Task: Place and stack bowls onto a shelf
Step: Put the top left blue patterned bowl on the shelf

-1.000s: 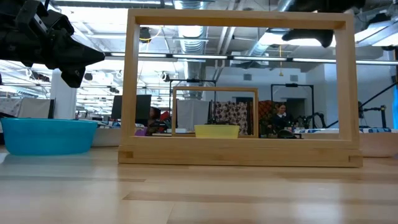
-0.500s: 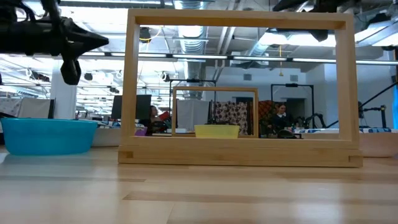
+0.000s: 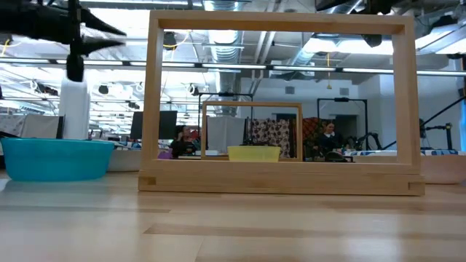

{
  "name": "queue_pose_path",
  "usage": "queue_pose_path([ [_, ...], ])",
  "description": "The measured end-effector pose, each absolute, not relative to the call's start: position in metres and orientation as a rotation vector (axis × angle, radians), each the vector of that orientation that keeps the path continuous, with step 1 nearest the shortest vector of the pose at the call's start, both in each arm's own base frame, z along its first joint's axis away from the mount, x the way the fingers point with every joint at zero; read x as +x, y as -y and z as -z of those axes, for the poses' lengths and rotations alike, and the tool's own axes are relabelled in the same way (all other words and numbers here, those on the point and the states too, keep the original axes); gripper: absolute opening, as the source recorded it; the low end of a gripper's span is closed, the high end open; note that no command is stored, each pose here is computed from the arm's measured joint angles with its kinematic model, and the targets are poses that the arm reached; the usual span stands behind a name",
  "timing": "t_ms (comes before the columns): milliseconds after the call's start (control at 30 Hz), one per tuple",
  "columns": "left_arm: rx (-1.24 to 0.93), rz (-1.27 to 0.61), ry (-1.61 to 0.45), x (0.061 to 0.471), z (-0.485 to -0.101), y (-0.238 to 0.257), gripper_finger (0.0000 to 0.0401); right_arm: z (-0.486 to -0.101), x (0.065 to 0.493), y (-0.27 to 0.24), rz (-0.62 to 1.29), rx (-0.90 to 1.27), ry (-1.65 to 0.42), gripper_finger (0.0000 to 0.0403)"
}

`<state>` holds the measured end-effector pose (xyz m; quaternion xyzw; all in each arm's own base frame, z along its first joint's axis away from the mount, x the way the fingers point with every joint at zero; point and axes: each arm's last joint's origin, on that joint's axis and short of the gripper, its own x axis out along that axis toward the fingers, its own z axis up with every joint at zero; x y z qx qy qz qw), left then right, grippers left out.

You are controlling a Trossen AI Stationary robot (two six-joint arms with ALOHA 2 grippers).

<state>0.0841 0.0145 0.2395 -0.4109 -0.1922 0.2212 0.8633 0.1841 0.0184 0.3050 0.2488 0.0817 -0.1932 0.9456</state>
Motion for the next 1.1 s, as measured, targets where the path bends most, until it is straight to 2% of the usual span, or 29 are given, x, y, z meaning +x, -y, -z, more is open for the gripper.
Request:
queue_pose_path([
  [167, -0.838, -0.659, 0.028, 0.085, -0.25, -0.015, 0.0139, -0.305, 0.184, -0.014, 0.416, 0.508, -0.161, 0.0248],
  [367, -0.971, -0.934, -0.321, 0.088, -0.225, -0.016, 0.0192, -0.305, 0.184, -0.013, 0.419, 0.497, -0.165, 0.0248],
  [800, -0.989, -1.245, -0.685, 0.117, -0.189, -0.038, 0.0199, -0.303, 0.184, -0.014, 0.421, 0.484, -0.181, 0.0248],
  [1100, -1.032, -1.219, -0.808, 0.132, -0.174, -0.069, 0.0199, -0.302, 0.184, -0.014, 0.422, 0.479, -0.195, 0.0248],
])
